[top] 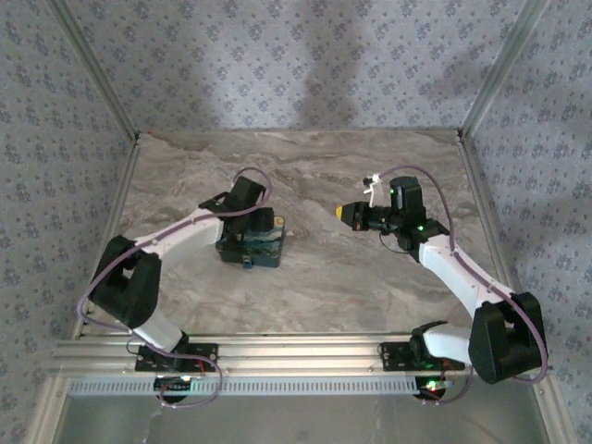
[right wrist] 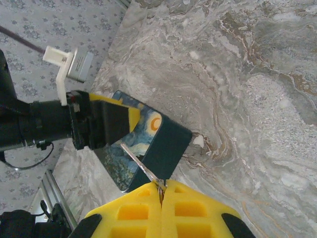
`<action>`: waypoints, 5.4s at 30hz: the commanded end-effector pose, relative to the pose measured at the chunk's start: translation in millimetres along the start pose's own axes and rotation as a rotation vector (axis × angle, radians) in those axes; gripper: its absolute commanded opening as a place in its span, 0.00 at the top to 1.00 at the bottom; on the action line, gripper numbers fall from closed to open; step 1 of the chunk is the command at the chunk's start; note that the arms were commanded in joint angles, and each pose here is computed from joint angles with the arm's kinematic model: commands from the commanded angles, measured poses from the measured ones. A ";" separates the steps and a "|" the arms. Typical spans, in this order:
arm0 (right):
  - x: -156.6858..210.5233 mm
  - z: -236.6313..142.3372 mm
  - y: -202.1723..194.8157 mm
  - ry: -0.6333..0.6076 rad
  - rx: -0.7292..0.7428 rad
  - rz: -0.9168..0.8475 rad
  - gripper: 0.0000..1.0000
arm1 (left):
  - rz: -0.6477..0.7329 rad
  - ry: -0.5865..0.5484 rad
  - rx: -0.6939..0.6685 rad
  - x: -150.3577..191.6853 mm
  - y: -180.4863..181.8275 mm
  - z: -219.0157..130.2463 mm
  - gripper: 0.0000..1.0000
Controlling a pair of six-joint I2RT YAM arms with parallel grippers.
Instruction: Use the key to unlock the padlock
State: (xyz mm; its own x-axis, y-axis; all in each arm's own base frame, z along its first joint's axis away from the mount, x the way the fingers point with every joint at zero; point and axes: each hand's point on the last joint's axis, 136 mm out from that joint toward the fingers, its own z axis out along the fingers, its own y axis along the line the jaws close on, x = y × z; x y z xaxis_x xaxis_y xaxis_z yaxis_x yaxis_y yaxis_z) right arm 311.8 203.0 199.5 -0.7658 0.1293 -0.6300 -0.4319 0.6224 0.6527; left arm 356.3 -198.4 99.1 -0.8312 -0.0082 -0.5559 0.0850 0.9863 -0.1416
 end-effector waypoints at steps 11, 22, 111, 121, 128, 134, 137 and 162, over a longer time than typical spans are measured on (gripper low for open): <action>12.6 -3.8 -12.8 0.019 0.047 0.041 1.00 | 0.114 0.173 0.147 4.2 -61.0 66.0 0.23; 15.8 1.6 -18.9 0.005 0.045 0.088 1.00 | 0.162 0.067 0.221 -47.7 -86.5 39.5 0.21; 28.3 151.8 -55.2 0.236 0.057 0.149 1.00 | 0.219 -0.103 0.570 56.8 -39.0 46.3 0.61; 29.3 151.1 -54.7 0.236 0.055 0.155 1.00 | 0.211 -0.102 0.552 58.1 -41.0 50.3 0.68; 20.4 147.7 -48.8 0.201 0.044 0.131 1.00 | 0.198 -0.108 0.559 53.9 -43.8 44.1 0.76; 2.7 136.3 -36.6 0.125 0.033 0.083 1.00 | 0.159 -0.087 0.573 48.2 -50.6 25.1 0.80; -3.8 124.2 -32.0 0.081 0.048 0.063 1.00 | 0.128 -0.074 0.591 44.1 -58.2 12.1 0.81; 79.1 58.5 -26.2 0.073 0.229 0.098 1.00 | -0.220 -0.004 0.654 19.8 -117.0 -23.2 0.86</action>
State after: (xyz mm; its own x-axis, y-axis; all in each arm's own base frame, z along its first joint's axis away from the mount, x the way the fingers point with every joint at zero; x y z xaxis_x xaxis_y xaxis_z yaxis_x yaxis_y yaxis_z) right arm 294.7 245.1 115.9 -0.8287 0.1113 -0.5485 -0.2924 0.7496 0.5938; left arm 304.6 -299.2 99.6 -0.8848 -0.1423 -0.4436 0.2342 0.6872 -0.6877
